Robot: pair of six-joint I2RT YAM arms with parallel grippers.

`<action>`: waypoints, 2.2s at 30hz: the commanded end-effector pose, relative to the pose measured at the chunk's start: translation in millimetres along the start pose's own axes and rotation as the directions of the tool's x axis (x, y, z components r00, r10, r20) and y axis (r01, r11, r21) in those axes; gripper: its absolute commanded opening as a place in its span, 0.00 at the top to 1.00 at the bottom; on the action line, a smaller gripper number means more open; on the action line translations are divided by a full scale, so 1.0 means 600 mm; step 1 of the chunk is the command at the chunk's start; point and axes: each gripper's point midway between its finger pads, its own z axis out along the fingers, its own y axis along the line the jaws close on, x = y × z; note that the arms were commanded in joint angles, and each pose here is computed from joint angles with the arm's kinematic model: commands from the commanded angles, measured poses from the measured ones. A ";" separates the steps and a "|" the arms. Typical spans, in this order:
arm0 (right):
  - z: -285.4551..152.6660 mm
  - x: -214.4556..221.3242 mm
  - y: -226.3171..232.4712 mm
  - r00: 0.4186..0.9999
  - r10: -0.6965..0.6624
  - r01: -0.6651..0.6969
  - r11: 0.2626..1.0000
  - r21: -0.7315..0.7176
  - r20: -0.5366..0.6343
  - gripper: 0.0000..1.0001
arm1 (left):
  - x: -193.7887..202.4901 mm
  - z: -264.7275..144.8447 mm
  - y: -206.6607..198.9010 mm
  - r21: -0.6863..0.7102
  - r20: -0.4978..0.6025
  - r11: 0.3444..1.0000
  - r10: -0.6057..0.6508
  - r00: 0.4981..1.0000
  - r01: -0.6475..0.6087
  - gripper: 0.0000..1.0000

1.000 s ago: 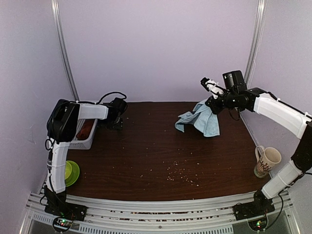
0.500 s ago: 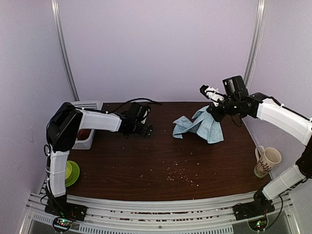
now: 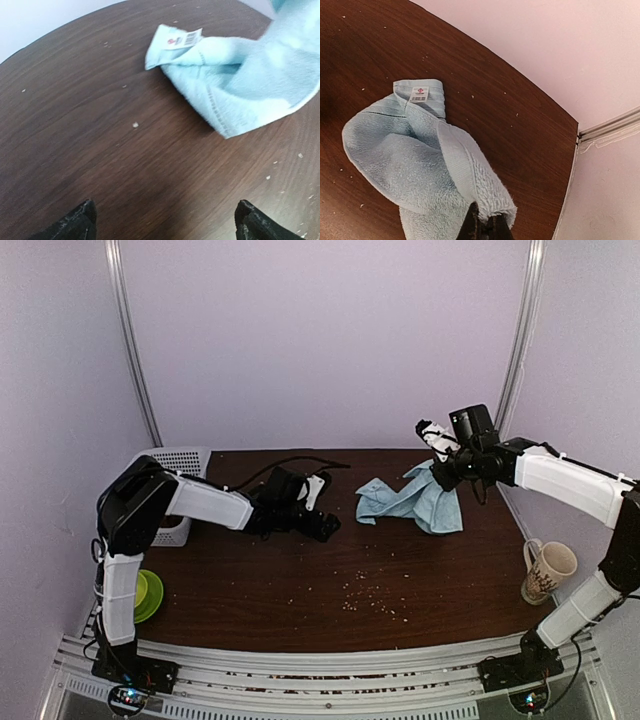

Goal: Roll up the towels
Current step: Move the towel to the center of the board.

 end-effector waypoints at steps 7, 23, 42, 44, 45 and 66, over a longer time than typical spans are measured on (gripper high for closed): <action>0.033 0.035 -0.088 0.995 0.091 -0.075 0.967 0.245 -0.052 1.00 | -0.013 0.061 -0.096 0.160 0.042 0.987 0.000 0.999 -0.006 0.02; 0.055 0.065 -0.096 0.990 0.100 -0.070 0.963 0.262 -0.100 1.00 | -0.046 0.120 -0.128 0.177 0.109 0.982 -0.089 0.990 0.069 0.02; 0.050 0.062 -0.095 0.991 0.107 -0.084 0.967 0.242 -0.082 1.00 | -0.019 0.186 -0.104 0.075 0.095 0.964 -0.262 0.960 0.256 0.28; 0.050 0.061 -0.094 0.991 0.108 -0.085 0.967 0.240 -0.081 1.00 | -0.013 0.192 -0.100 0.052 0.083 0.964 -0.264 0.961 0.260 0.38; 0.049 0.061 -0.094 0.991 0.107 -0.085 0.967 0.240 -0.081 1.00 | -0.011 0.194 -0.098 0.042 0.077 0.964 -0.264 0.961 0.261 0.43; 0.046 0.059 -0.099 0.991 0.109 -0.086 0.965 0.248 -0.078 1.00 | 0.036 0.168 -0.074 -0.111 -0.015 0.969 -0.222 0.975 0.219 0.68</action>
